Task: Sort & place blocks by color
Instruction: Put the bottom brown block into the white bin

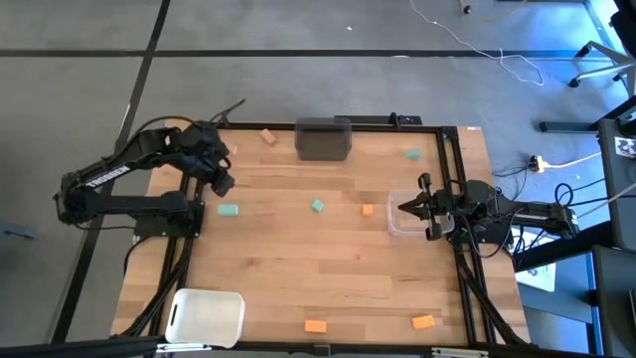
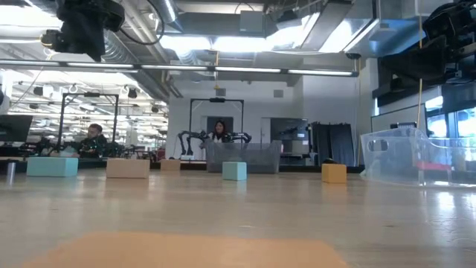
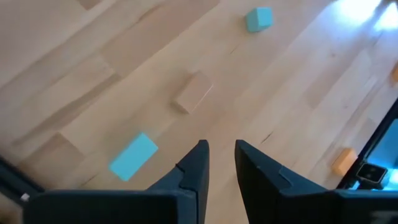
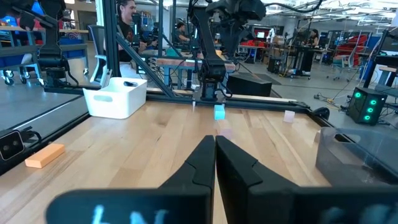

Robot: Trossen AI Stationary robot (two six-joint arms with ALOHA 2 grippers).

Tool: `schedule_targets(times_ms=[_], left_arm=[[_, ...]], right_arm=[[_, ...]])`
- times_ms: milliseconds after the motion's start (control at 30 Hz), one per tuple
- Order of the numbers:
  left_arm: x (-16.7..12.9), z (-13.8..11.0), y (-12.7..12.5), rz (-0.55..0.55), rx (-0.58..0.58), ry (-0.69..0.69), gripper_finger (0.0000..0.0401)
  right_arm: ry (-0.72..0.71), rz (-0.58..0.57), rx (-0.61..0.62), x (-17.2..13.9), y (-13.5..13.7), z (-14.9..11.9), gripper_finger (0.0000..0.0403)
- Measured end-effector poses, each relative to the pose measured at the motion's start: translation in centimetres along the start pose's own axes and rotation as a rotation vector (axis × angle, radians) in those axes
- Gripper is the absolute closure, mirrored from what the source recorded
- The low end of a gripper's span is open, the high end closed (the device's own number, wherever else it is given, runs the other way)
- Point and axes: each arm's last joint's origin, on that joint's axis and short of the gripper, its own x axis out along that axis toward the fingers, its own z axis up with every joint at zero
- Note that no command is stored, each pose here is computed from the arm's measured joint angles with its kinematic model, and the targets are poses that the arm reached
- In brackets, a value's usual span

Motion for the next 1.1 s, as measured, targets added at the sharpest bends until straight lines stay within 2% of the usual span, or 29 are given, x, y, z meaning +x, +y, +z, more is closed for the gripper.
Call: schedule_targets(times_ms=[267, 567, 767, 900, 1100], left_arm=[[0.0, 0.19, -0.11, -0.01, -0.065, -0.02, 0.0332], [-0.01, 0.34, -0.16, -0.009, -0.068, -0.039, 0.0332], [0.0, 0.25, -0.02, 0.021, -0.073, -0.042, 0.0332], [-0.01, 0.3, 0.06, 0.046, -0.118, -0.06, 0.0332], [-0.01, 0.41, -0.1, 0.014, -0.114, -0.06, 0.0307]], right_arm=[[0.0, 0.0, 0.0, 0.0, 0.0, 0.0, 0.0386], [0.0, 0.0, 0.0, 0.0, 0.0, 0.01, 0.0386], [0.0, 0.0, 0.0, 0.0, 0.0, 0.01, 0.0386], [0.0, 0.0, 0.0, 0.0, 0.0, 0.0, 0.0386], [0.0, 0.0, 0.002, 0.0, 0.0, 0.0, 0.0386]])
